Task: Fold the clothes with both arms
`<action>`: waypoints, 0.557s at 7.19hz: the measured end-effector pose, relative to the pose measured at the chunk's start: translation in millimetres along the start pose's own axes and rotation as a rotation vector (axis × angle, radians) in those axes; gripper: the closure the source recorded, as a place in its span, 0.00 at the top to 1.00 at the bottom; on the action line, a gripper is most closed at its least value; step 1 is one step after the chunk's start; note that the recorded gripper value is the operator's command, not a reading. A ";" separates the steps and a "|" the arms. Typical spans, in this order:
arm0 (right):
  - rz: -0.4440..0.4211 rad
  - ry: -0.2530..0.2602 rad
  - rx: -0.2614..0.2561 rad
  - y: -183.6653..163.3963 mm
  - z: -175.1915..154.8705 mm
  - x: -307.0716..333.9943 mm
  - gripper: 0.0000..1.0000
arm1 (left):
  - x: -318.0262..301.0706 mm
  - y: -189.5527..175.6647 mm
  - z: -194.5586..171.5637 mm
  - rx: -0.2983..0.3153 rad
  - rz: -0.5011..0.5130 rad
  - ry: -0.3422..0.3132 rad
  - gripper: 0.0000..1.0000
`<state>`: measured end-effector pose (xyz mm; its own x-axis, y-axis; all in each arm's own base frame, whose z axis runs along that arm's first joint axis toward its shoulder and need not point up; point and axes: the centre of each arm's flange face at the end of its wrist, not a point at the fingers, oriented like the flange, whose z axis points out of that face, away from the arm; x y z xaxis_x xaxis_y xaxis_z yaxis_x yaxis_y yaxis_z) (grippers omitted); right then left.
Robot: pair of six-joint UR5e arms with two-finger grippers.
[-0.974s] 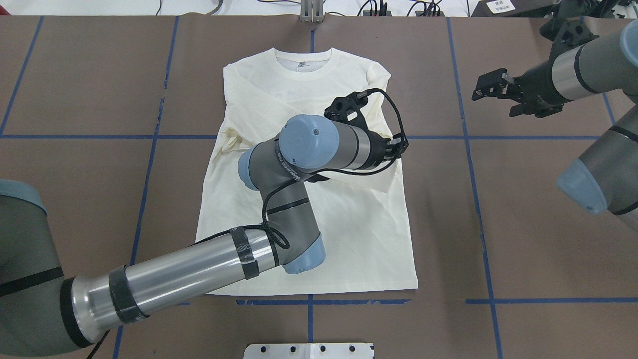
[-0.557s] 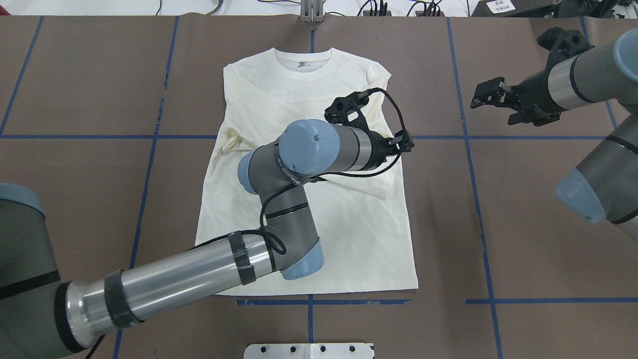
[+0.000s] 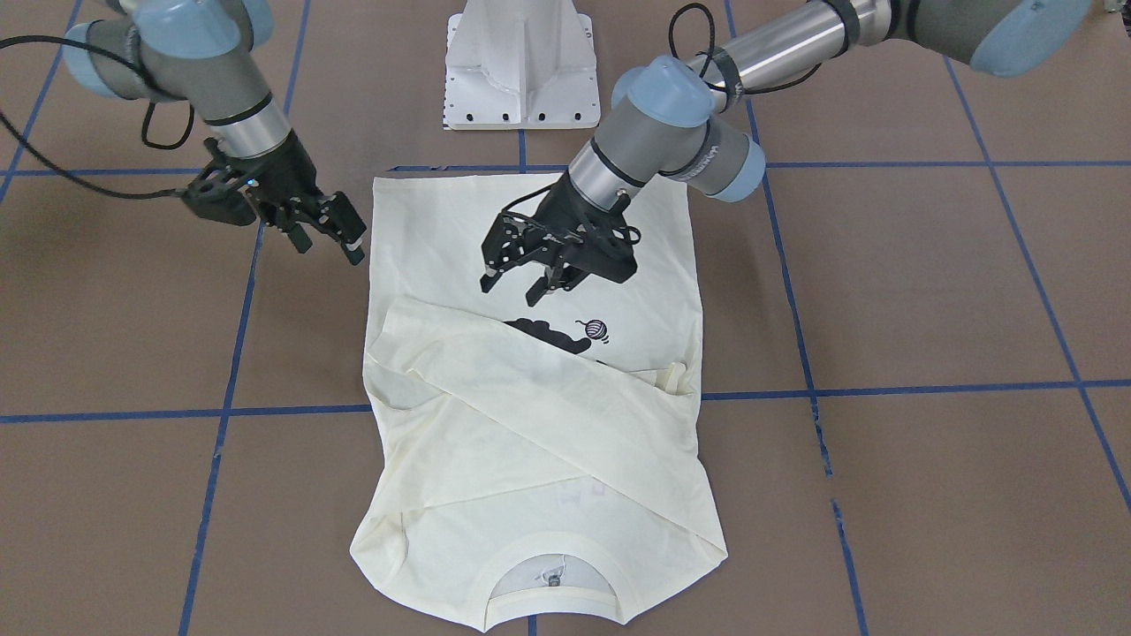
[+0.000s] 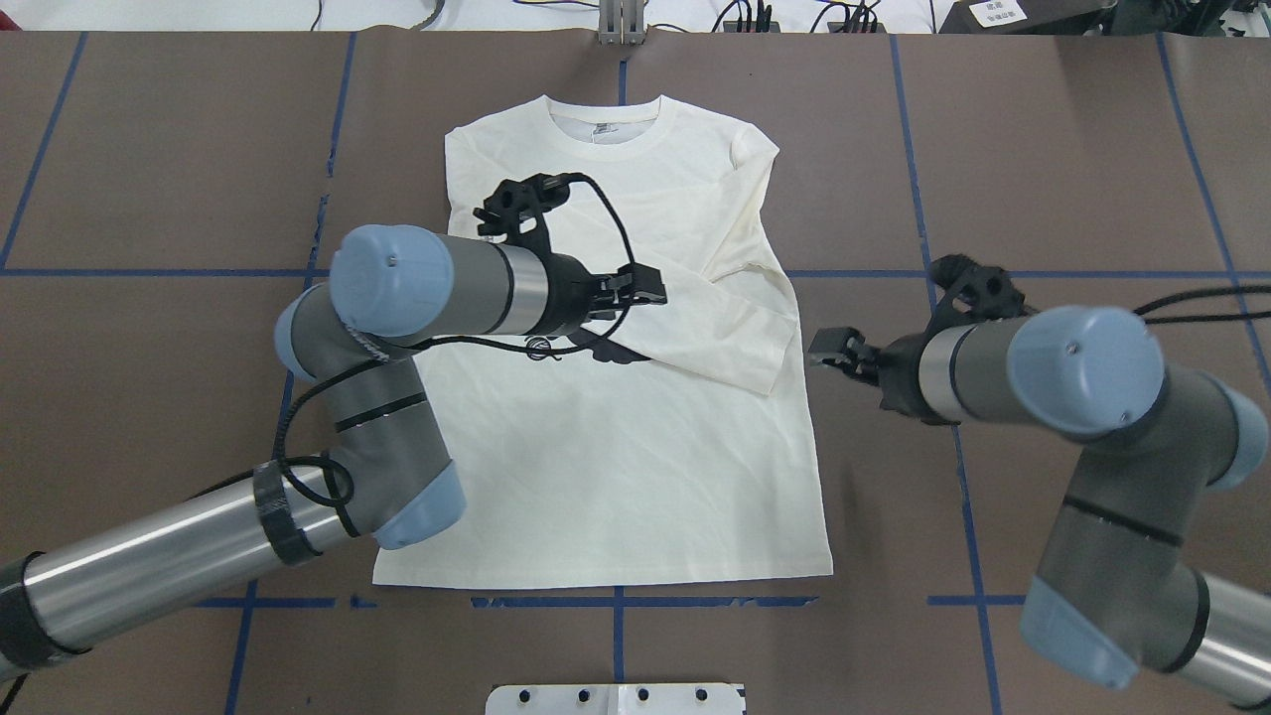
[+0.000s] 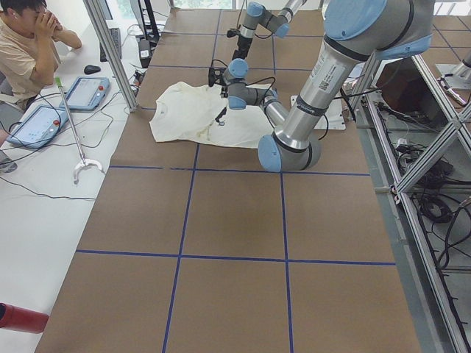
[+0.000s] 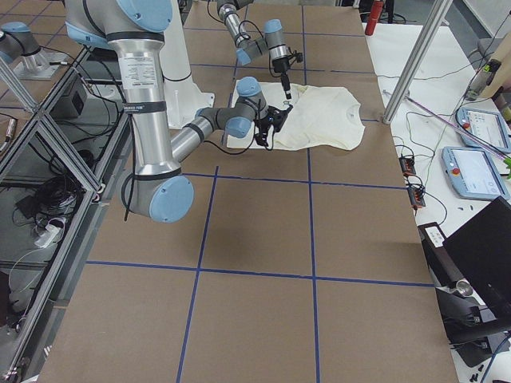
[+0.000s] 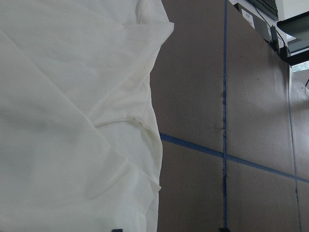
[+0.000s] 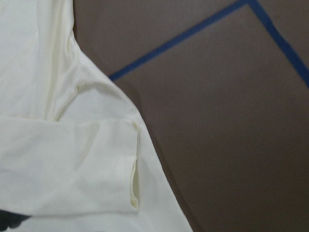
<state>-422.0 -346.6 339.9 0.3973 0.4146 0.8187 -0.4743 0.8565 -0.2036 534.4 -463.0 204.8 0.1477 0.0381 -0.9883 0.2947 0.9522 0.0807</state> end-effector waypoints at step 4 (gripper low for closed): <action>0.123 0.107 0.064 161.9 1.2 29.1 0.77 | -49.9 -14.2 -22.0 -0.017 0.015 -0.075 0.70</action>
<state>-488.1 -196.2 331.4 0.4129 0.5485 0.7271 -0.5722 0.7773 -0.2614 502.1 -471.7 250.2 0.2227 0.0303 -0.9744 0.2762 0.9566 0.0929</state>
